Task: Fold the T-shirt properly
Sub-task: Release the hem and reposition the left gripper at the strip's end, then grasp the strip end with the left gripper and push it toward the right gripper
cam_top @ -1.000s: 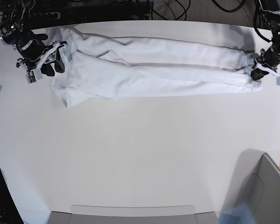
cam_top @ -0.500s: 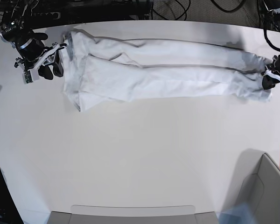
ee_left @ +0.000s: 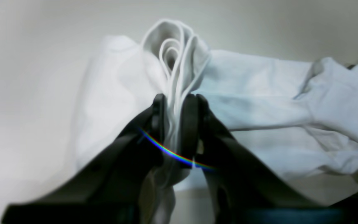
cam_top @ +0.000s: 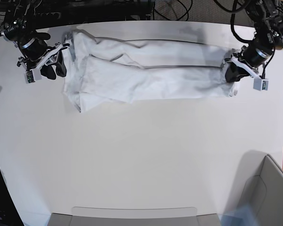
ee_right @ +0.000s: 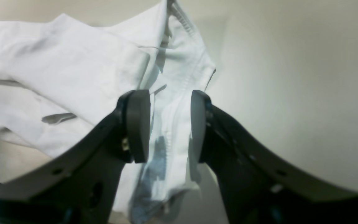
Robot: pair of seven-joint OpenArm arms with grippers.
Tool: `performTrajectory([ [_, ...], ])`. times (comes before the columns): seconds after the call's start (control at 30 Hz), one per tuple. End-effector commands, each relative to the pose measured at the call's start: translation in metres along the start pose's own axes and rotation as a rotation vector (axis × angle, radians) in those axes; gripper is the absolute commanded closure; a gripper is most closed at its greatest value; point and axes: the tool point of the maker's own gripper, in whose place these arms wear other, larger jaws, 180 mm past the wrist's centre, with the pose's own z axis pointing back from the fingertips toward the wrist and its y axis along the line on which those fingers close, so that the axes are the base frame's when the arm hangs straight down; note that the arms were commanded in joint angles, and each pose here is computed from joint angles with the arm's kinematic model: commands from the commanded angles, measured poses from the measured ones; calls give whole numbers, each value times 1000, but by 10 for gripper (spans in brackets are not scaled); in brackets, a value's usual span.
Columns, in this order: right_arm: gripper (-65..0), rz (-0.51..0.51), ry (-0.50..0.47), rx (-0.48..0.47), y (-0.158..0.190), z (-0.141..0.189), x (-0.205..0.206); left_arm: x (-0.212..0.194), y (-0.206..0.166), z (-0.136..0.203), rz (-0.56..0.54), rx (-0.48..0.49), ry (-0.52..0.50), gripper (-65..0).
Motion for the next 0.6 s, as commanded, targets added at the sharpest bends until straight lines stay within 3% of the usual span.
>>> performTrajectory([
  [0.0, -224, 15, -40, 8, 1, 3, 12, 10, -13, -2, 7, -37, -40, 0],
  [0.2, -224, 16, -42, 8, 2, 3, 12, 10, -33, -20, 139, -61, -86, 0],
  [0.57, -224, 15, -34, 8, 1, 3, 10, -12, -59, -50, 48, -10, -10, 0],
])
